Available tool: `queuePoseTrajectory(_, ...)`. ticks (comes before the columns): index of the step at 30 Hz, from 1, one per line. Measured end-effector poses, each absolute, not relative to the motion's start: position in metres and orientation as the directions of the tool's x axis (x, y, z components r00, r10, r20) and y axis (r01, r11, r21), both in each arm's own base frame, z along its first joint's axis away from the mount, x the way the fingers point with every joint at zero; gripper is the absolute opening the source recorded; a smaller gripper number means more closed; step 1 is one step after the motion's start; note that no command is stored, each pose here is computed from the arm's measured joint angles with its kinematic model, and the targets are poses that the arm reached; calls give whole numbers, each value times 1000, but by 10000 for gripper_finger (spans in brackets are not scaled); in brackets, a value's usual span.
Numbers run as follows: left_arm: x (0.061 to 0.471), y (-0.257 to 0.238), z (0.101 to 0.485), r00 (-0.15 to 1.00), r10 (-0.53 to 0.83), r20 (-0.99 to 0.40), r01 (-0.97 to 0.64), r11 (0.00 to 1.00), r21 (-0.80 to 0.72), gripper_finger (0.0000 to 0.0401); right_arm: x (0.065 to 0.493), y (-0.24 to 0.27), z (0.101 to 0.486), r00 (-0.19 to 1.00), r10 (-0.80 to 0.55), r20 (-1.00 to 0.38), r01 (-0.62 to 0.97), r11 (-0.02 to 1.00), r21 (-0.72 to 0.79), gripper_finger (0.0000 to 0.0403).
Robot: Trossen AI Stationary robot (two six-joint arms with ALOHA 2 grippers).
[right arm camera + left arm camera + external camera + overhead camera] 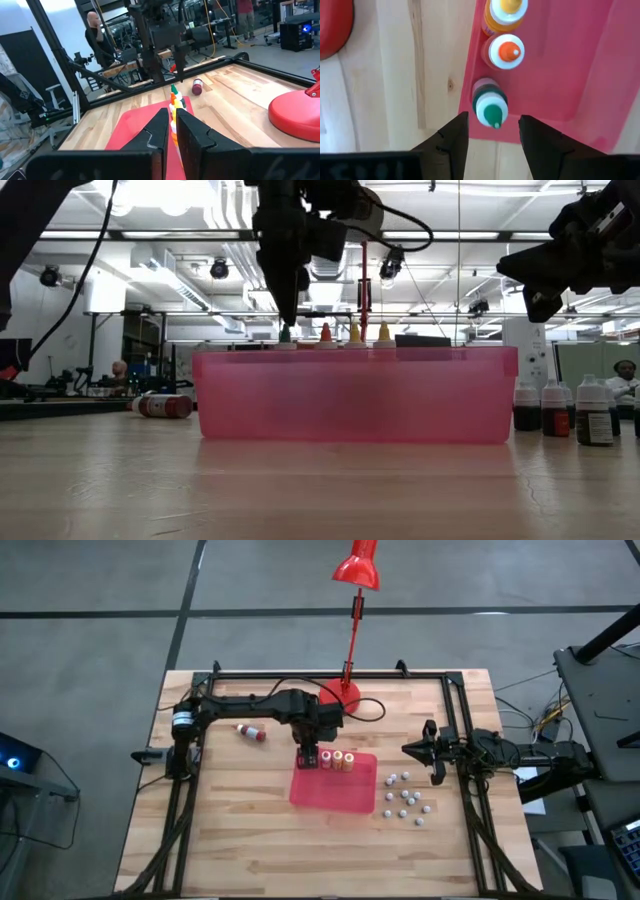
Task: Pick & Place food coloring
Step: Put the large red food coloring bottle into the red bin
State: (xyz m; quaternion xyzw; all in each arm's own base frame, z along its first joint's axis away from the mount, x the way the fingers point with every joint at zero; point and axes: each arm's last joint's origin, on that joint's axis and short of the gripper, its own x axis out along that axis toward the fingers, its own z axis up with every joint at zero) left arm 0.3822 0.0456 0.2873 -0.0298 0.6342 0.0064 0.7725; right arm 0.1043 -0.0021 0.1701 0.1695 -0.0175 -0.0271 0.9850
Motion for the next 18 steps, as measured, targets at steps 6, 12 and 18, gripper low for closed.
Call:
queuePoseTrajectory(6, 375, 45, 305, 226, -24, -974, -85, 995, -44, 147, 104, -2, 170, 998, -59, 26, 47, 941, 335, 29)
queuePoseTrajectory(12, 365, 44, 310, 235, -13, -972, -115, 993, -41, 147, 104, -2, 170, 998, -59, 26, 47, 941, 335, 29)
queuePoseTrajectory(18, 349, 43, 315, 242, 17, -970, -149, 989, -20, 147, 104, -2, 170, 998, -59, 26, 47, 941, 335, 29)
